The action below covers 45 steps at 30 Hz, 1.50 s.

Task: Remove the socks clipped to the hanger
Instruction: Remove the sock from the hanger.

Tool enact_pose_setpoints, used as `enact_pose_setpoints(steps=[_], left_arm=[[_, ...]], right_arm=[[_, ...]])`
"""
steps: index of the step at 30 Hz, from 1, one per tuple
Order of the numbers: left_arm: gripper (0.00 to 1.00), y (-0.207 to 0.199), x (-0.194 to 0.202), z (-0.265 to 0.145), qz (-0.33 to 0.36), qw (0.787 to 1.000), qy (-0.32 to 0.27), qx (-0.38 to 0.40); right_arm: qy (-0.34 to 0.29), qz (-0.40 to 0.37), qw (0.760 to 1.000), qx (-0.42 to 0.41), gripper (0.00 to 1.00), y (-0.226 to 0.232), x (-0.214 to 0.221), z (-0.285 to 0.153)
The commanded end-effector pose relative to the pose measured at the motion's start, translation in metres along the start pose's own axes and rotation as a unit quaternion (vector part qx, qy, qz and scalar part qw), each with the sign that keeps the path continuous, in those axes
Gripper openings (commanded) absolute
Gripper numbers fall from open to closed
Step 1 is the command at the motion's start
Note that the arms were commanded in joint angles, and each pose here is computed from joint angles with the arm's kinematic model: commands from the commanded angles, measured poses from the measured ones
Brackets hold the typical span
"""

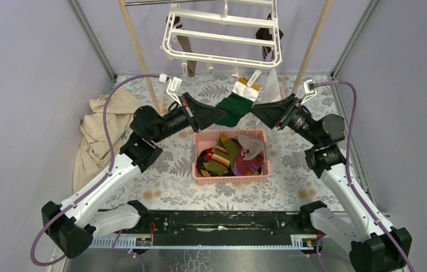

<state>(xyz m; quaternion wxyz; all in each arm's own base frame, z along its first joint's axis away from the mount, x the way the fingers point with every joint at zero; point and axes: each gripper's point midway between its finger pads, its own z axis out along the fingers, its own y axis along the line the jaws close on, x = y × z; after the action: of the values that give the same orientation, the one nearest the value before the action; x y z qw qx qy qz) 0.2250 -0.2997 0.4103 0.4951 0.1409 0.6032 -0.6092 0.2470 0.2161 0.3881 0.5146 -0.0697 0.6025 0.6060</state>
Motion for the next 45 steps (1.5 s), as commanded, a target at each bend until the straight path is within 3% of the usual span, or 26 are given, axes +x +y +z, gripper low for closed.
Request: enact_pose_setpoints(steps=[1, 7, 17, 32, 38, 45], left_arm=[[0.00, -0.022, -0.020, -0.005, 0.003, 1.000, -0.008, 0.018], [0.00, -0.025, -0.022, -0.007, 0.001, 1.000, -0.003, 0.020], [0.00, -0.024, -0.022, -0.006, -0.002, 1.000, -0.001, 0.020], [0.00, -0.033, -0.025, -0.002, -0.011, 0.999, 0.005, 0.040], [0.00, -0.028, -0.021, -0.001, -0.016, 0.999, 0.009, 0.039], [0.00, -0.024, -0.017, 0.003, -0.020, 0.999, 0.015, 0.038]], right_arm=[[-0.045, -0.060, 0.997, -0.022, 0.66, 0.019, -0.032, 0.002], [-0.069, -0.078, 0.995, -0.010, 0.78, 0.019, -0.050, 0.009], [-0.141, -0.092, 0.986, 0.007, 0.78, 0.017, -0.090, 0.021], [-0.156, -0.088, 0.984, 0.010, 0.72, 0.008, -0.106, 0.038], [-0.163, -0.086, 0.983, -0.004, 0.61, 0.013, -0.111, 0.041], [-0.163, -0.082, 0.983, -0.010, 0.58, 0.015, -0.110, 0.045]])
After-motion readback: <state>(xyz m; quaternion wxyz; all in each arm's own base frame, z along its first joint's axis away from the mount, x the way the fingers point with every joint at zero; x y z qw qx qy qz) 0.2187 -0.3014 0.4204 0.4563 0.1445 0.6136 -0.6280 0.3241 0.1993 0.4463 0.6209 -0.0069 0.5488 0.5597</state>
